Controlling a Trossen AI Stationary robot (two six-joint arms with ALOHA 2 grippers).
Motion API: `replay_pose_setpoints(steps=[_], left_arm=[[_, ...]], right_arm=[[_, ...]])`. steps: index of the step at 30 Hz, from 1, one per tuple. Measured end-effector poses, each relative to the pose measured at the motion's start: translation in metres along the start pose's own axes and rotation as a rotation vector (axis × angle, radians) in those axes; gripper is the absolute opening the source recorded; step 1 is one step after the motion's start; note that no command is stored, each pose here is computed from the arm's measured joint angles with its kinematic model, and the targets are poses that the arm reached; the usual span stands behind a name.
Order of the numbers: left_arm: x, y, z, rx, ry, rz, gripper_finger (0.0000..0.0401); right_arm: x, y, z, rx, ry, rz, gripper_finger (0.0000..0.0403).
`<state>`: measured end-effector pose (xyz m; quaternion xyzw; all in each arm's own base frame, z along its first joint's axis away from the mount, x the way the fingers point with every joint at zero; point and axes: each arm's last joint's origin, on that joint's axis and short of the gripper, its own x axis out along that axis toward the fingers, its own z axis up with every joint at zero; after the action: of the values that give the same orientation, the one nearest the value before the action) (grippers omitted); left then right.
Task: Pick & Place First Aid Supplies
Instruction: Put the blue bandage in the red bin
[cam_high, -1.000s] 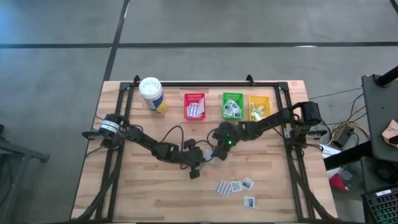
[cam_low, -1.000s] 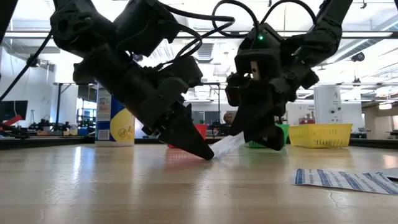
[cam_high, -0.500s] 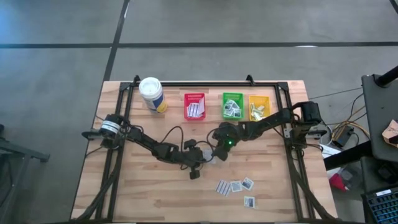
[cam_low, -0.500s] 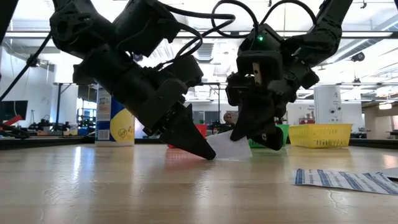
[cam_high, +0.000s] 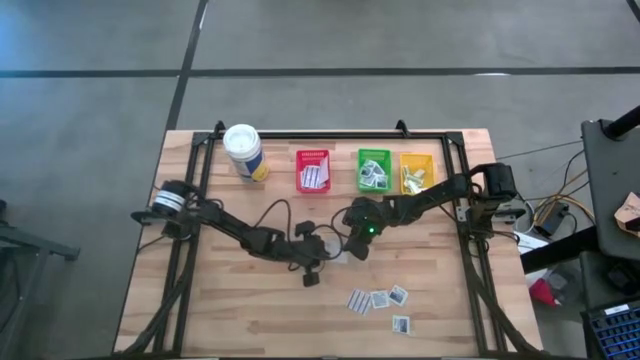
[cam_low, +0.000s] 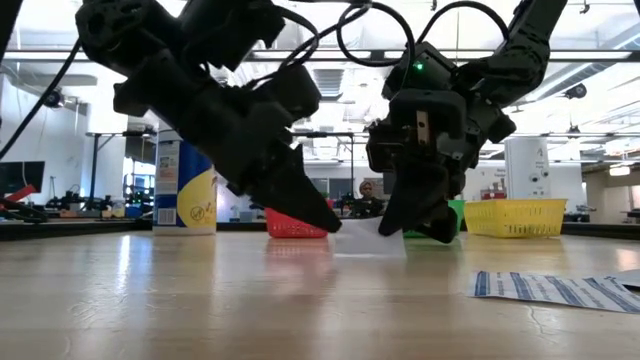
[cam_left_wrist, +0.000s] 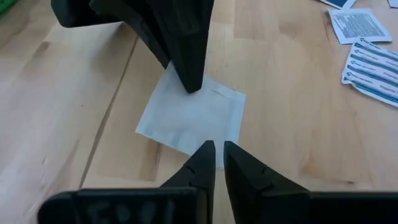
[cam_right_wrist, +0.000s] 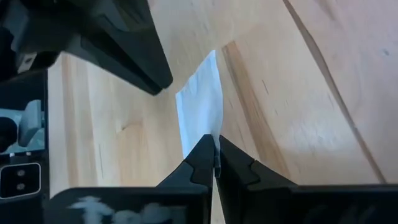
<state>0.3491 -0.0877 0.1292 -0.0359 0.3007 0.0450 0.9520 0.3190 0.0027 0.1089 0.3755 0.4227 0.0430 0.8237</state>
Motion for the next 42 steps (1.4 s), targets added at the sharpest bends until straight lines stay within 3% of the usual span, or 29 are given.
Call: replay_pose_setpoints(steps=[17,30,35,42], left_arm=[[-0.052,0.033,0.016,-0.058,-0.105,0.031,0.0039],[-0.064,0.046,0.033,-0.008,-0.156,-0.031,0.0043],[-0.063,0.046,0.037,-0.011,-0.165,-0.037,0.0086],[-0.061,0.049,0.042,-0.050,-0.199,-0.045,0.0160]], right_arm=[[-0.017,0.017,-0.005,-0.095,0.034,-0.010,0.0008],[-0.057,0.049,-0.030,-0.295,-0.098,-0.224,0.0008],[-0.064,0.060,-0.046,-0.393,-0.219,-0.282,0.0008],[-0.062,0.073,-0.055,-0.545,-0.406,-0.231,0.0008]])
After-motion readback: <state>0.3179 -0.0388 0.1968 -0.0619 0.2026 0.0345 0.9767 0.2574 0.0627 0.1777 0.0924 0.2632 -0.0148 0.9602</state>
